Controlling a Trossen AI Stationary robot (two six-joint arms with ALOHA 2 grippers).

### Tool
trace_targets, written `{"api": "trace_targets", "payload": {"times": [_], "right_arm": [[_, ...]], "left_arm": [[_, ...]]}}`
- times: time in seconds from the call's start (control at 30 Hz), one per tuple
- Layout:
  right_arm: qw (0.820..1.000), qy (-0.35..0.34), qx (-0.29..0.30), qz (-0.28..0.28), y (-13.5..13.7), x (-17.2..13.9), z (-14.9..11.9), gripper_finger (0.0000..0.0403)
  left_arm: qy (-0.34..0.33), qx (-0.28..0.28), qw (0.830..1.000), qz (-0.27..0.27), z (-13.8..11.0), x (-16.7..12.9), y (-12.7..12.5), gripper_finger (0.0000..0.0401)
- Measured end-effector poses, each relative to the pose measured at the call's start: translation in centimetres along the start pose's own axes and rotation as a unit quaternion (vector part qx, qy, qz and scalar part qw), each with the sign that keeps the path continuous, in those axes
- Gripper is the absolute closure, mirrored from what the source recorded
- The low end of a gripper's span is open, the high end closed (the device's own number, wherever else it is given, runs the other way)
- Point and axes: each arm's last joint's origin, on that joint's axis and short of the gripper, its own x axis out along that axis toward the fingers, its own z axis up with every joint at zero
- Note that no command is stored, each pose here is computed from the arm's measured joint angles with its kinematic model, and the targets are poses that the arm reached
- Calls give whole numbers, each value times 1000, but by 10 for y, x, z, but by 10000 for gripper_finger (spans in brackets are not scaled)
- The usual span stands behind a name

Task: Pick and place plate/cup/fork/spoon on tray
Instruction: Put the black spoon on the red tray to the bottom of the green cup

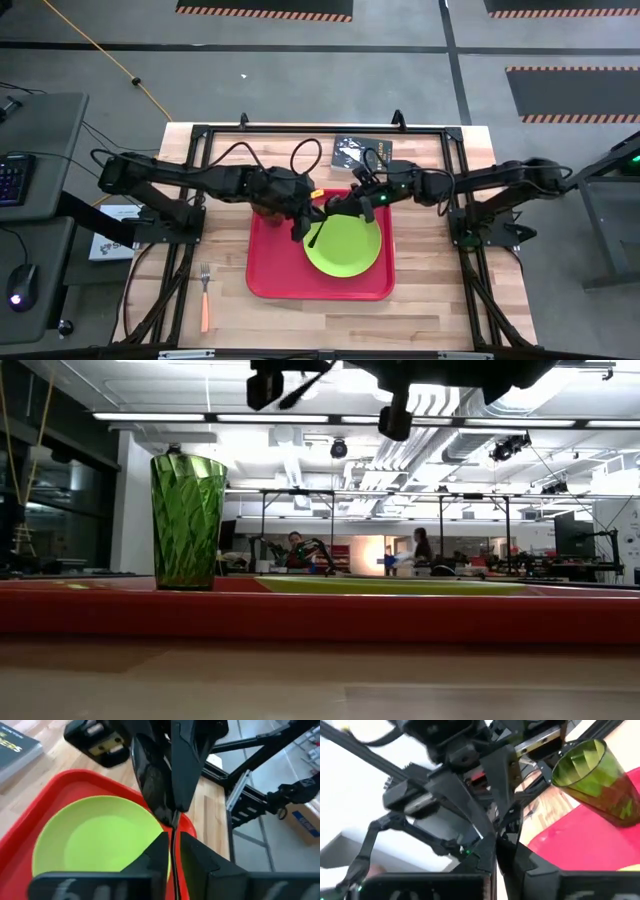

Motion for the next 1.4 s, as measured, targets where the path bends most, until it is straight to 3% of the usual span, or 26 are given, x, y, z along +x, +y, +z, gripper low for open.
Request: {"api": "trace_targets", "payload": {"times": [0.13,0.23,0.4,0.5,0.63,0.77,0.87,1.23,1.4], "right_arm": [[999,21,-3,-35,-2,-17,7,398],[994,18,16,-106,-3,-37,10,400],[950,-98,85,-284,-2,-61,5,401],[922,-194,109,-318,3,-60,3,402],[895,-285,144,-313,7,-50,0,402],[888,-326,167,-280,9,-42,2,402],[885,-341,169,-267,11,-40,3,402],[895,-334,186,-229,20,-38,1,403],[896,-333,182,-231,21,-37,-1,403]], "left_arm": [[12,-9,1000,-2,8,-12,9,318],[11,9,1000,26,15,-28,13,283],[-30,121,985,120,22,-32,9,235],[-27,200,960,192,17,-19,7,212],[-10,289,919,267,9,9,8,183],[-8,339,885,317,4,36,9,156],[-5,353,871,341,0,50,11,137],[-18,321,854,409,-4,67,21,119],[-31,279,872,401,-1,67,28,136]]}}
